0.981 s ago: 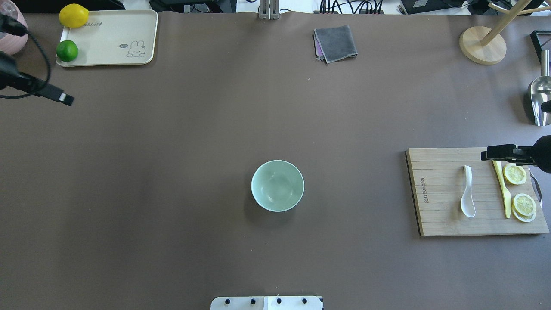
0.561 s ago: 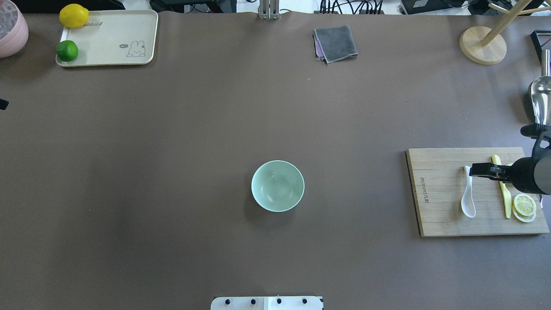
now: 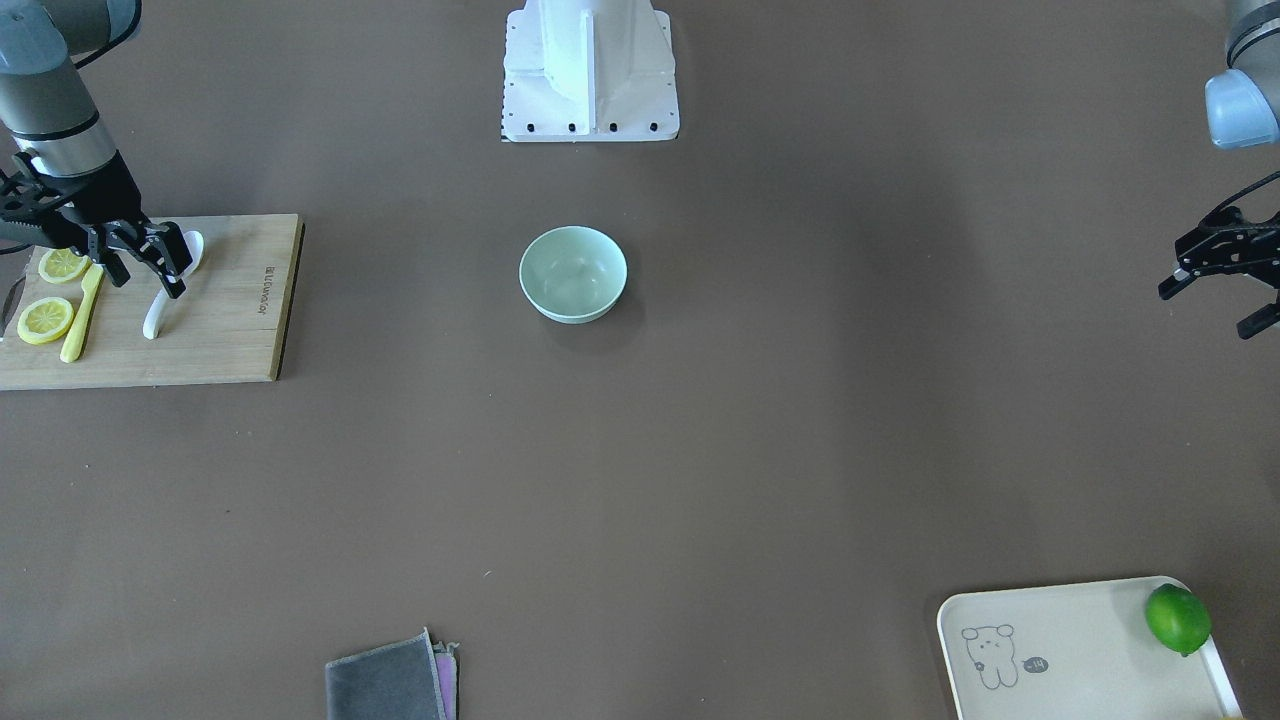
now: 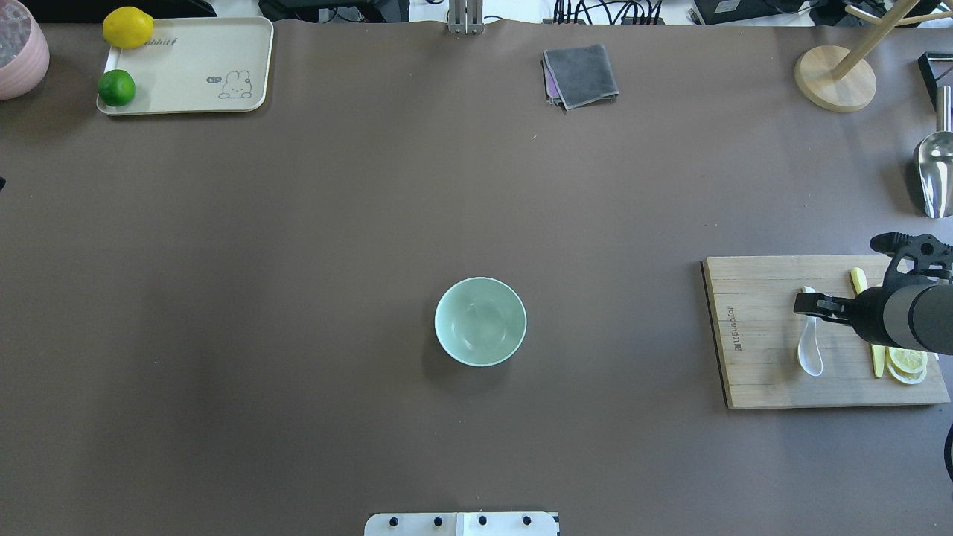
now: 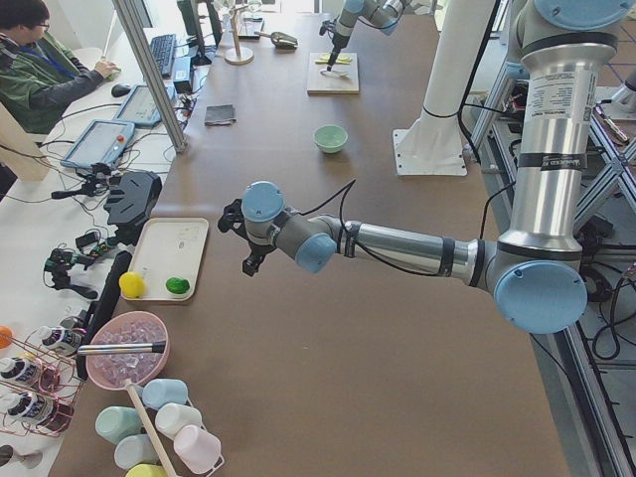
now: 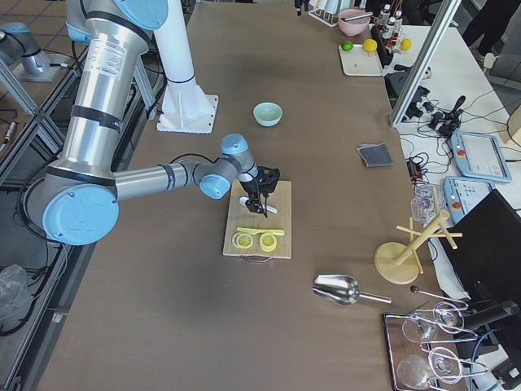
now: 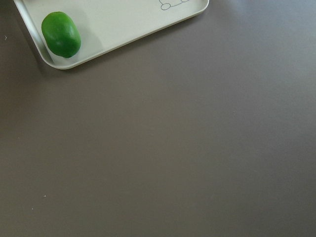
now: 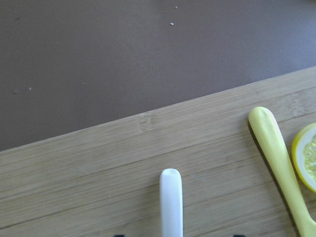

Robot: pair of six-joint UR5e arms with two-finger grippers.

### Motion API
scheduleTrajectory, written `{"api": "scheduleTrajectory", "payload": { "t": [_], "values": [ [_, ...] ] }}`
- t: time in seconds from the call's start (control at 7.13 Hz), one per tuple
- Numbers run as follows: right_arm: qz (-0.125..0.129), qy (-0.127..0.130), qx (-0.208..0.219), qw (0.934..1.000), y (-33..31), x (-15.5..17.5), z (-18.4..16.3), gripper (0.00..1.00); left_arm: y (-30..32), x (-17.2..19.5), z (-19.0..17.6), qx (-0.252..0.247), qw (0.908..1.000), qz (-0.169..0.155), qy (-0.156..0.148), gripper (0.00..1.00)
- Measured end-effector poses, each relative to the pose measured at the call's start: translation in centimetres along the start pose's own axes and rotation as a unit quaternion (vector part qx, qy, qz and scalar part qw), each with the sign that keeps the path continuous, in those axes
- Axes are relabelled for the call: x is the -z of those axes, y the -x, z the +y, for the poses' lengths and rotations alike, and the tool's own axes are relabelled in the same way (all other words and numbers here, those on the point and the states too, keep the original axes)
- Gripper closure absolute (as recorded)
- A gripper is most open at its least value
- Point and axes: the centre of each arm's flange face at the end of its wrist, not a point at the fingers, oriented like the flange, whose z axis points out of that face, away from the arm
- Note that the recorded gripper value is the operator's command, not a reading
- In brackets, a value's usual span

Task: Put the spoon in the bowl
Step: 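Withdraw the left arm while lowering the right gripper onto the white spoon, then close the right gripper on the white spoon and lift it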

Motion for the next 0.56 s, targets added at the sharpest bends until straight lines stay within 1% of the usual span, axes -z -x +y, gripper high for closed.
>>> {"api": "scheduleTrajectory", "payload": {
  "t": [0.14,0.28,0.42,0.56],
  "values": [
    [0.002,-0.002,-0.002,1.0000,0.28,-0.46,0.36,0.51,0.02,0.00,0.02,0.000,1.0000,0.000,0.000,0.02],
    [0.004,-0.003,-0.002,1.0000,0.40,-0.82,0.69,0.74,0.04,-0.02,0.05,0.000,1.0000,0.000,0.000,0.02],
    [0.005,-0.004,-0.003,1.0000,0.43,-1.00,0.88,1.00,0.10,-0.06,0.15,0.001,1.0000,-0.001,0.001,0.02],
    [0.005,-0.004,-0.007,1.0000,0.47,-1.06,0.96,1.00,0.17,-0.09,0.28,0.002,1.0000,-0.002,0.001,0.02]
  ]
}}
